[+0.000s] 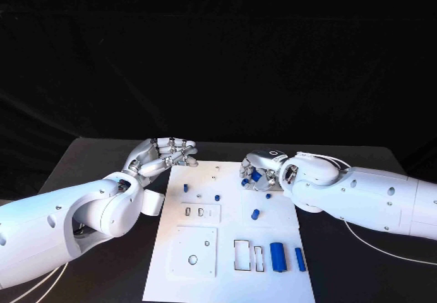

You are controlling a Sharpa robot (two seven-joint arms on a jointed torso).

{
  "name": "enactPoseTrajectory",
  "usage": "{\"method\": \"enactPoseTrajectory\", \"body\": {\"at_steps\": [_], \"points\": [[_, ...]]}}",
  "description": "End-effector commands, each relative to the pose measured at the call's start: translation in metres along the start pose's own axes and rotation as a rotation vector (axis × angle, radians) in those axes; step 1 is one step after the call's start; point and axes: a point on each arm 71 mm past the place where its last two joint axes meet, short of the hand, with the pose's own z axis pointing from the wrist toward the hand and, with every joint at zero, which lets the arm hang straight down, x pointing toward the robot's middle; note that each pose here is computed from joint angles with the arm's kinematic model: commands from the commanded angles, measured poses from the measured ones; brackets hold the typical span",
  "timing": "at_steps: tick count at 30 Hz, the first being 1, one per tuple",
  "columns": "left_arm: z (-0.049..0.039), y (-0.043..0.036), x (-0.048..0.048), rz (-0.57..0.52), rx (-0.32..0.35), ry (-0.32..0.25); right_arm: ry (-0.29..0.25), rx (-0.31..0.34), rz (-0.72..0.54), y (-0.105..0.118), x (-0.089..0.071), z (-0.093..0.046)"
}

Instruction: Assemble the parts on the task board

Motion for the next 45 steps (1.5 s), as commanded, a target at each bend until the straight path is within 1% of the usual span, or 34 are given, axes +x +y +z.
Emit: {"method": "enactPoseTrajectory", "body": {"at_steps": [1,9,13,21,24,26,30,34,37,45], "points": [[0.0009,-0.0016,0.0030,-0.007,0.005,0.025,0.017,0.003,-0.019,0.001,0.001,0.001],[0.0011,-0.0017,0.0032,-0.008,0.004,0.028,0.027,0.010,-0.023,0.001,0.002,0.002],[0.0012,-0.0017,0.0031,-0.008,0.002,0.028,0.015,0.012,-0.024,0.001,0.001,0.003],[0.0016,-0.0013,0.0025,-0.008,0.000,0.027,-0.070,0.012,-0.018,0.001,-0.004,0.001],[0.0018,-0.0010,0.0013,-0.006,-0.001,0.024,-0.118,0.003,-0.008,0.004,-0.008,-0.001],[0.0020,-0.0009,0.0006,-0.005,-0.002,0.023,-0.140,-0.001,-0.002,0.006,-0.010,-0.002],[0.0024,-0.0006,0.0000,-0.004,-0.002,0.021,-0.172,-0.005,0.005,0.010,-0.014,-0.003],[0.0026,-0.0003,-0.0002,-0.004,-0.003,0.021,-0.195,0.000,0.007,0.013,-0.017,0.001],[0.0027,-0.0002,-0.0002,-0.004,-0.004,0.022,-0.218,0.011,0.009,0.014,-0.019,0.006],[0.0025,-0.0004,0.0008,-0.006,-0.005,0.026,-0.239,0.016,0.016,0.023,-0.022,0.023]]}}
